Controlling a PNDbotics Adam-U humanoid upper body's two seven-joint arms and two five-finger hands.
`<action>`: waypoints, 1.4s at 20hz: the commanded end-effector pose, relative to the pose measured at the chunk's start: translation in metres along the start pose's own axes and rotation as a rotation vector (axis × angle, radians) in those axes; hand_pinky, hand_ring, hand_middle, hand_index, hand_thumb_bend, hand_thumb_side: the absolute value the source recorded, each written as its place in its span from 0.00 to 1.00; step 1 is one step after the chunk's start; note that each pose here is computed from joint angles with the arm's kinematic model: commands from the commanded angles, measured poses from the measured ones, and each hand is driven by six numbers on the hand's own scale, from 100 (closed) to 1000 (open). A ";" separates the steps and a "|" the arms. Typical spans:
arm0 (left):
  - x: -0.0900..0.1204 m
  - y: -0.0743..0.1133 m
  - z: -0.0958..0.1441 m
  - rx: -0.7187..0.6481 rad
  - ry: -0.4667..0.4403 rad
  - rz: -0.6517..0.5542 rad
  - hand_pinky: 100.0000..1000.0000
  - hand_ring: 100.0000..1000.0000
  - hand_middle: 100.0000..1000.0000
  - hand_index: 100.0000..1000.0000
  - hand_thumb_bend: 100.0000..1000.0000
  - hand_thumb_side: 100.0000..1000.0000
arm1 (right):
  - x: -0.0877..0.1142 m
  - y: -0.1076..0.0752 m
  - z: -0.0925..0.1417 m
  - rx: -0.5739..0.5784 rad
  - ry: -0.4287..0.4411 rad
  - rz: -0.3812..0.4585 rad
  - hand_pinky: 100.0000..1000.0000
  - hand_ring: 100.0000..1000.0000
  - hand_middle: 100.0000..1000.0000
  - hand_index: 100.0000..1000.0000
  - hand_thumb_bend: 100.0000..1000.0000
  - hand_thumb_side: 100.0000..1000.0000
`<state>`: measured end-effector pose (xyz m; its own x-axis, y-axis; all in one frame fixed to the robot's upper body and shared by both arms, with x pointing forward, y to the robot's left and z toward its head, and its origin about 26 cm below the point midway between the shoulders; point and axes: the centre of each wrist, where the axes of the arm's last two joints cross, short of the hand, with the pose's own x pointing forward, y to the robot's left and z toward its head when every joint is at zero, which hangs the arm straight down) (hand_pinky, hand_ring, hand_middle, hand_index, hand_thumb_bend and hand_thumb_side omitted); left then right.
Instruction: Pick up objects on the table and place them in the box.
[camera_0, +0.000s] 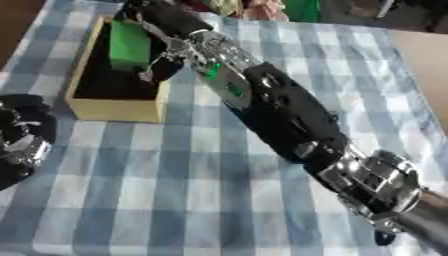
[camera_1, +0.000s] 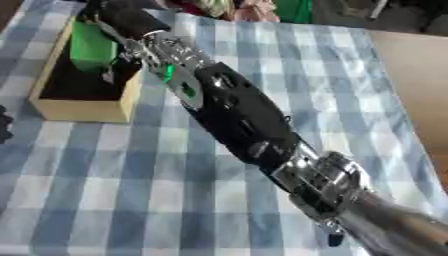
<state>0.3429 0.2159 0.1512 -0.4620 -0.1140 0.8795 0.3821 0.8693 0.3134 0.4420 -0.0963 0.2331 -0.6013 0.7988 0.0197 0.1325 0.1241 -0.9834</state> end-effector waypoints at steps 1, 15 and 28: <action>0.008 0.001 -0.003 -0.005 -0.030 -0.008 0.54 0.61 0.57 0.69 0.18 0.01 | 0.002 -0.015 0.000 -0.045 -0.009 0.048 0.87 0.94 0.99 0.99 0.52 0.16; -0.001 0.008 0.009 0.055 0.008 -0.008 0.54 0.61 0.57 0.69 0.18 0.01 | -0.018 -0.061 0.060 -0.369 0.026 -0.275 0.72 0.86 0.87 0.93 0.24 0.00; -0.010 0.014 0.021 0.108 0.051 -0.010 0.54 0.61 0.57 0.69 0.18 0.01 | -0.067 -0.043 0.157 -0.643 0.322 -0.676 0.67 0.86 0.85 0.96 0.00 0.00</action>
<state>0.3367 0.2340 0.1327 -0.4038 -0.1299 0.9056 0.3054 0.9139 0.2673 0.3569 -0.2402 0.2305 -0.4505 0.5585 0.6965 0.2683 0.8288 -0.4910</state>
